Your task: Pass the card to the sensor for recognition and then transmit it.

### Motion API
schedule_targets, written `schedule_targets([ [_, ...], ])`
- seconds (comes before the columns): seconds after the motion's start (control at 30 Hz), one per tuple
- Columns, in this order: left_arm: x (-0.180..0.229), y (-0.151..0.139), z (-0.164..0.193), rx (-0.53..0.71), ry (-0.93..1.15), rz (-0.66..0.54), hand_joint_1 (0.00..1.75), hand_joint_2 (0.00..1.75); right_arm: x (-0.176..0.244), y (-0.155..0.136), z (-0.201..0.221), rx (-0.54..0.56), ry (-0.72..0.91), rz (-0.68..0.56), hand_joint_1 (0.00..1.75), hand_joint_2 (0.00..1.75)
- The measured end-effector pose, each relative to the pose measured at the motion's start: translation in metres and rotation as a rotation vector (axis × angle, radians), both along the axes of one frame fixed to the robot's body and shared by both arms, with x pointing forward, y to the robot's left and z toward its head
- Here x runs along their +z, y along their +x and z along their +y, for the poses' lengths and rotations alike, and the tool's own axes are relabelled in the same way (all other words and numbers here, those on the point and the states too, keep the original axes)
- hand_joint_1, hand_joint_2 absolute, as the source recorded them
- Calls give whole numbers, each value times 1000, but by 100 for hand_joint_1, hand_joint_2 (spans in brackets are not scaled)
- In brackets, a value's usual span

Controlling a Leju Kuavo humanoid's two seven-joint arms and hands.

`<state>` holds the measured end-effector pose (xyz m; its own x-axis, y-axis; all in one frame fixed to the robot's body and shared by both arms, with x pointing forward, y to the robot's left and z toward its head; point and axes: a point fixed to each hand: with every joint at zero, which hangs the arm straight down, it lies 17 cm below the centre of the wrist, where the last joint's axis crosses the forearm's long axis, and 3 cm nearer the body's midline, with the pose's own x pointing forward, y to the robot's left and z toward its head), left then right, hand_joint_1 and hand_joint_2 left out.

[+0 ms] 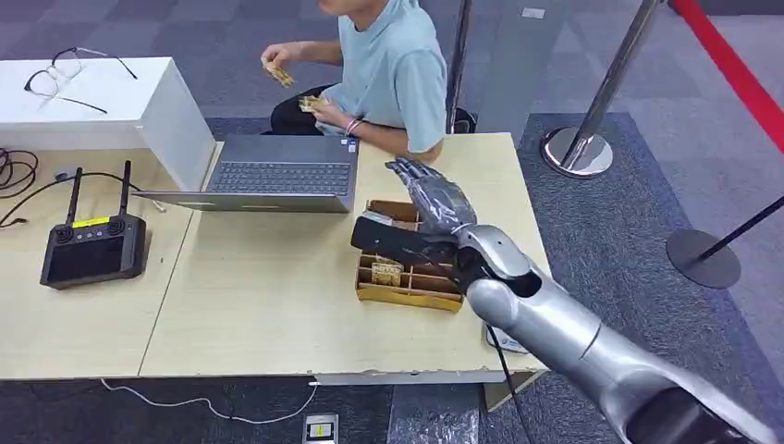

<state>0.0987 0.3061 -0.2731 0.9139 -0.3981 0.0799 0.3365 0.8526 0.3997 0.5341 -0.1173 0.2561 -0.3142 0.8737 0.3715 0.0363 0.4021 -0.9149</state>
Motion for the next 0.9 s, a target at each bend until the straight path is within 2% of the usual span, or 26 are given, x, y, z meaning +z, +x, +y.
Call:
schedule_targets([
  [0.23, 0, 0, 0, 1, 0, 0, 0, 175, -14, -1, -2, -6, -7, 25, 0, 175],
  [0.33, 0, -1, 0, 2, 1, 3, 0, 175, -20, 0, -4, -9, -10, 37, 24, 175],
  [0.4, 0, -1, 0, 4, 2, 7, 0, 175, -25, -1, -4, -10, -13, 45, 28, 175],
  [0.43, 0, -2, 1, 5, 3, 9, 0, 175, -28, -1, -5, -11, -14, 50, 37, 175],
  [0.5, 0, -2, 1, 5, 4, 9, 0, 175, -32, -1, -7, -16, -14, 56, 40, 175],
  [0.6, 0, -2, 1, 7, 4, 9, 0, 175, -41, -2, -9, -23, -14, 70, 54, 175],
  [0.77, 0, -2, 1, 6, 5, 7, 0, 175, -52, -3, -12, -31, -19, 89, 65, 175],
  [0.9, 0, -1, 1, 5, 4, 4, 0, 175, -61, -5, -14, -34, -23, 105, 65, 175],
])
